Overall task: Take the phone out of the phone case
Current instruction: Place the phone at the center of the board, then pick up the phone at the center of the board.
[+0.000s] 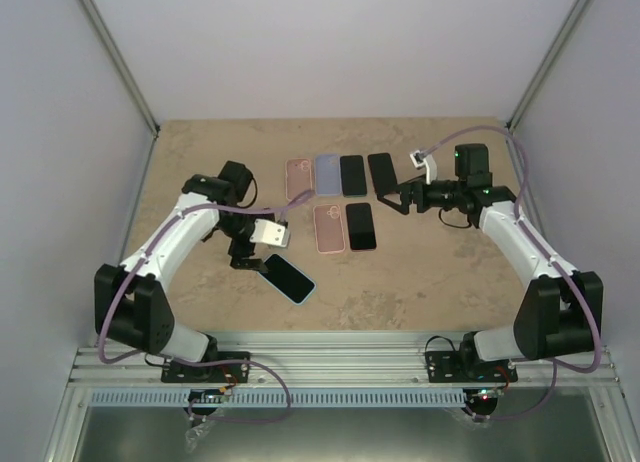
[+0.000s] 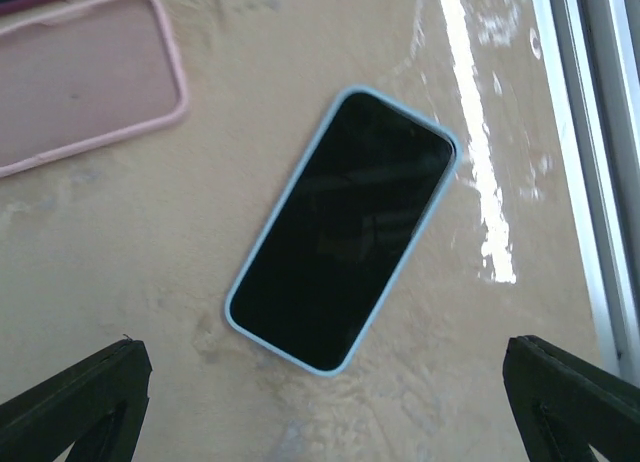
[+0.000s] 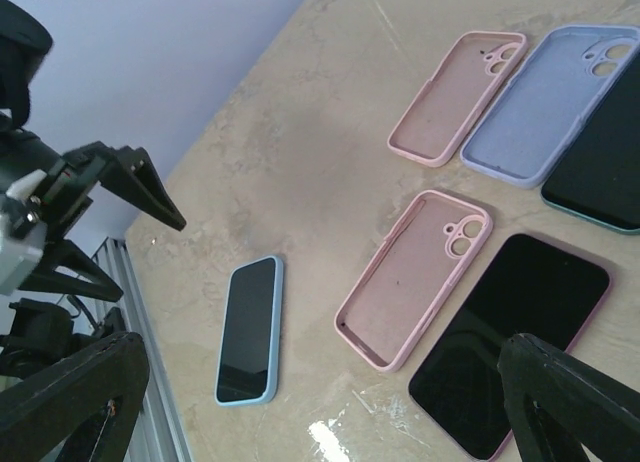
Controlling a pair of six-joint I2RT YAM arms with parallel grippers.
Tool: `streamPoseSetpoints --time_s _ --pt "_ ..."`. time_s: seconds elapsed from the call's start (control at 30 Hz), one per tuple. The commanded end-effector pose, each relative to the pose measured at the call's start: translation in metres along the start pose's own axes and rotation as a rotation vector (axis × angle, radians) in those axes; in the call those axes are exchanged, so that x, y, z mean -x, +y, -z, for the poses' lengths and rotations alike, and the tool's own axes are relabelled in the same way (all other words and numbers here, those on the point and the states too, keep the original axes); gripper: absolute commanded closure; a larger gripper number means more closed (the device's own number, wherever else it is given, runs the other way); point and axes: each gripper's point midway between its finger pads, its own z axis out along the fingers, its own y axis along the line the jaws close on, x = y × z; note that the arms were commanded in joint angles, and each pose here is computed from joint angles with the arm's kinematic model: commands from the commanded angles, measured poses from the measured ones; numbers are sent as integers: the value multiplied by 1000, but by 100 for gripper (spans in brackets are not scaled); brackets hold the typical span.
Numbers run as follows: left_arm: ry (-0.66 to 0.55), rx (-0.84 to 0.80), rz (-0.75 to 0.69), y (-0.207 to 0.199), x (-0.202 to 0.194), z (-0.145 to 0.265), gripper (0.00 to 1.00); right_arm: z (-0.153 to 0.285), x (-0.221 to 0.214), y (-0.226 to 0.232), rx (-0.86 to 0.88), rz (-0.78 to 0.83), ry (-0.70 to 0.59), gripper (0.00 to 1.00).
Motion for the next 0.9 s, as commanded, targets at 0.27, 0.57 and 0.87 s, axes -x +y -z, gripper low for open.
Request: streamPoseSetpoints --time_s 0.27,0.57,0.87 --pt "279 -182 -389 -16 -35 -52 1 7 1 -6 0 2 -32 2" --pt "391 -204 -365 -10 -47 -86 1 11 1 -6 -2 1 -46 2" --pt "422 -160 -390 -7 -49 -106 1 11 2 -8 3 -13 -46 2"
